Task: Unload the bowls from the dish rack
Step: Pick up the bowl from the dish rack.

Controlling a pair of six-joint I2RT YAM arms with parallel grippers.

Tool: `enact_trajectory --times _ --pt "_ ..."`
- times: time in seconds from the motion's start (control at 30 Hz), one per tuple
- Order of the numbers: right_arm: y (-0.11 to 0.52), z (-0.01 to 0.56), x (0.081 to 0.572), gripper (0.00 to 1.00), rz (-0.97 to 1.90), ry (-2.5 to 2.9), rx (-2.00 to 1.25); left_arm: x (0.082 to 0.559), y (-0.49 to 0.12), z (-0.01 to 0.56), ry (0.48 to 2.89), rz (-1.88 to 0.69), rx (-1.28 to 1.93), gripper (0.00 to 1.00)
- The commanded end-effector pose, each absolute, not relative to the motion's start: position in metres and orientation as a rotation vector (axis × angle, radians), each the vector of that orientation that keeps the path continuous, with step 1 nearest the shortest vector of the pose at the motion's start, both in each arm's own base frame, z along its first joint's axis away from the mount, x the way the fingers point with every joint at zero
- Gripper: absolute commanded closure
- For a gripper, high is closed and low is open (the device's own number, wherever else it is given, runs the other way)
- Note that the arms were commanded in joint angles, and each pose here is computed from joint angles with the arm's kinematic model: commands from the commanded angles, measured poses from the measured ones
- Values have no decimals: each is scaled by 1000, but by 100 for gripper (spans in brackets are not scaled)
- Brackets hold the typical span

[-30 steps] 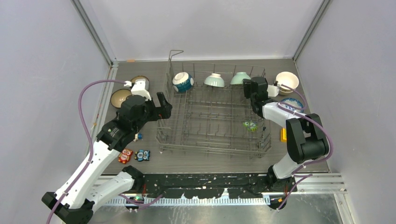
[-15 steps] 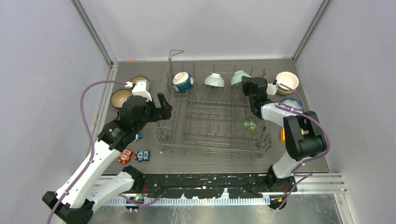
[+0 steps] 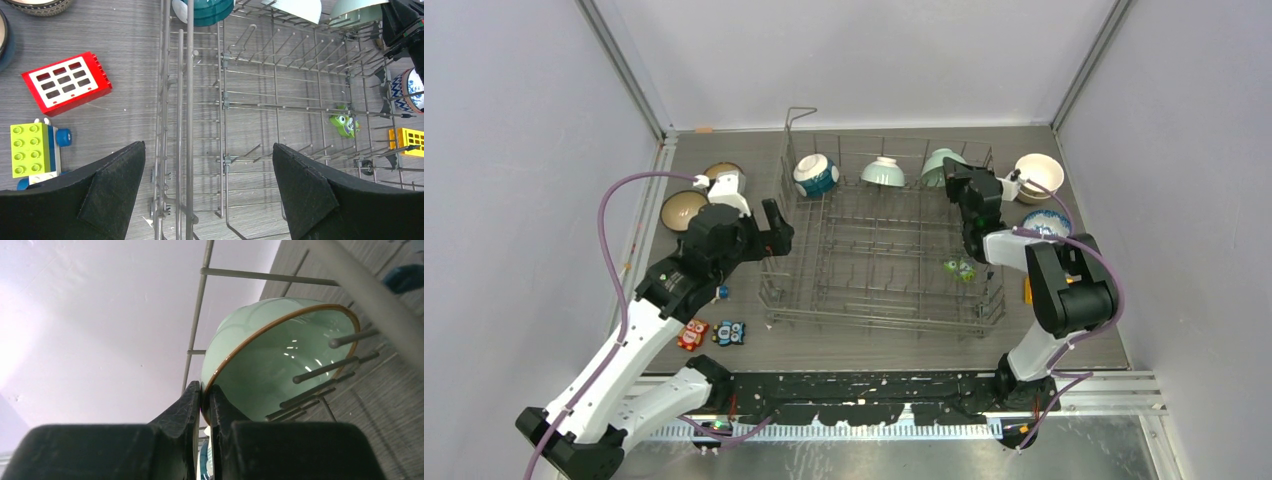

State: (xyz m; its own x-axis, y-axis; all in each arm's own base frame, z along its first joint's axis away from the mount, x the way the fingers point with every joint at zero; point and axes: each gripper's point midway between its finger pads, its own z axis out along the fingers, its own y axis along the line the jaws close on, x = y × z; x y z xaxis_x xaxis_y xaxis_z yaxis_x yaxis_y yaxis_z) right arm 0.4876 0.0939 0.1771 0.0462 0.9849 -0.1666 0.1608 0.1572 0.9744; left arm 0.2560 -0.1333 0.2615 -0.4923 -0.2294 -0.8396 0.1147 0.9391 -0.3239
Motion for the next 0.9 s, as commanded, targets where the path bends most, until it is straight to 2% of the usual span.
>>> enact_trajectory --times 0.0,0.2,0.87 --pt "91 150 486 99 1021 1380 1232 258 -135 263 2036 -419 -91 0" --pt "93 161 484 99 1114 1318 1090 259 -135 263 2039 -416 -83 0" --pt "93 182 480 99 1220 1227 908 254 -129 266 2030 -406 -96 0"
